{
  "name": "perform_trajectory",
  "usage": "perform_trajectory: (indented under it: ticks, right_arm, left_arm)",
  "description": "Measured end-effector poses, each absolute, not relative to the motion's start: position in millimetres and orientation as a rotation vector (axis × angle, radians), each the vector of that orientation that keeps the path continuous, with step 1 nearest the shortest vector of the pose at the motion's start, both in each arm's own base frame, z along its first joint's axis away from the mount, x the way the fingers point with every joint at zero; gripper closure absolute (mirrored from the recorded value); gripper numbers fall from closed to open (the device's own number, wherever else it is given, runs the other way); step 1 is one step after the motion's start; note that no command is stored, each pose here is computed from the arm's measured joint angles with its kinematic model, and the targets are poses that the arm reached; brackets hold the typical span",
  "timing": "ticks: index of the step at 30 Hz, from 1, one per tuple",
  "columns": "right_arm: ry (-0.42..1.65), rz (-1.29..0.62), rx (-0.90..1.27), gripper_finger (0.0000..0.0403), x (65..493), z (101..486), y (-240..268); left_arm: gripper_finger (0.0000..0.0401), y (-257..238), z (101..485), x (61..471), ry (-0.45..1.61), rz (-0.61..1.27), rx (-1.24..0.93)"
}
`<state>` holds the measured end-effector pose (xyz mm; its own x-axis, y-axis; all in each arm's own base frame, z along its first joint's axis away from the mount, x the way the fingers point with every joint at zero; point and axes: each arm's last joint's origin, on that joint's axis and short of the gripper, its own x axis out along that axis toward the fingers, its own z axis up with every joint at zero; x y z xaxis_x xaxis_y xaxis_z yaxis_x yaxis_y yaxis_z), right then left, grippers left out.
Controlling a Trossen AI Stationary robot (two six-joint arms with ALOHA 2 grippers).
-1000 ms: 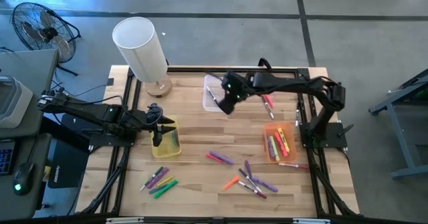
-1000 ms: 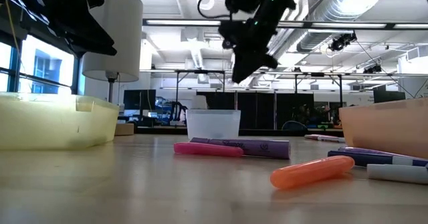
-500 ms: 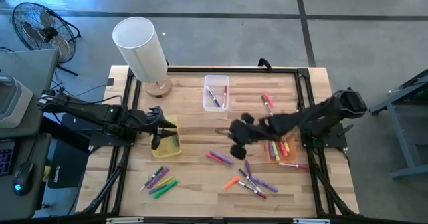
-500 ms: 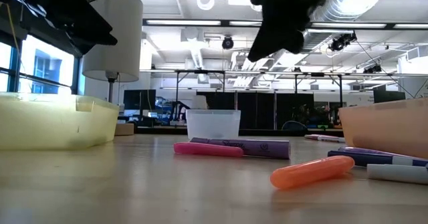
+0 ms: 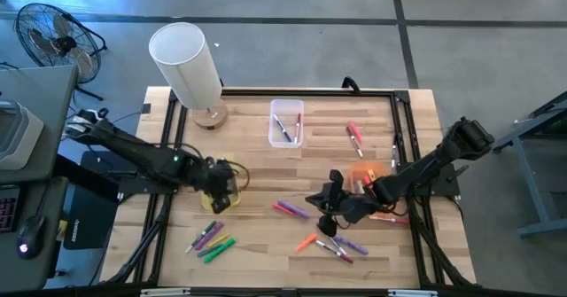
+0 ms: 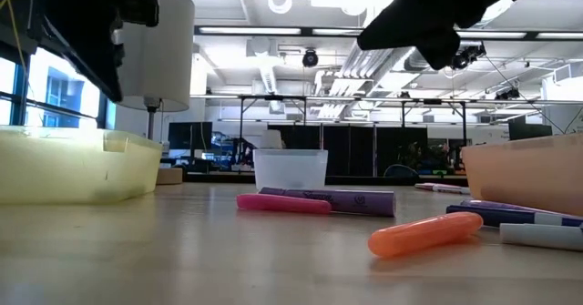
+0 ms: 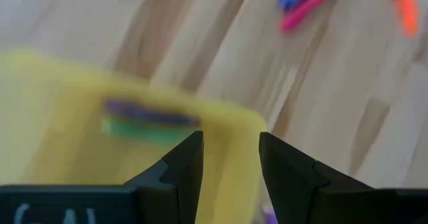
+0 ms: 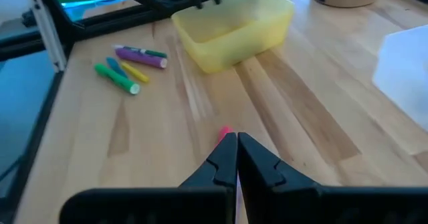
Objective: Pick & Place Markers
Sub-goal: Put the green marker pen into the transparent bin
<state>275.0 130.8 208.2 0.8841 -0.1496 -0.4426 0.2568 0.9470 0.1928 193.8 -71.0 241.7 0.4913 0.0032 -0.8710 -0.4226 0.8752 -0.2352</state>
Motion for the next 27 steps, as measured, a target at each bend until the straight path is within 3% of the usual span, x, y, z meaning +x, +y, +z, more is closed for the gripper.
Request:
perform_trajectory:
  ticks: [12, 27]
  right_arm:
    - [0.462, -0.222, 0.231, 0.0403, 273.3, 205.7, 130.8]
    - [0.448, -0.274, 0.259, 0.0403, 279.3, 206.3, 118.2]
  left_arm:
    - [0.0258, -145.3, 267.0, 175.4, 1.183, 0.345, -0.588]
    - [0.0258, -214.5, 217.2, 142.9, 1.412, 0.454, -0.552]
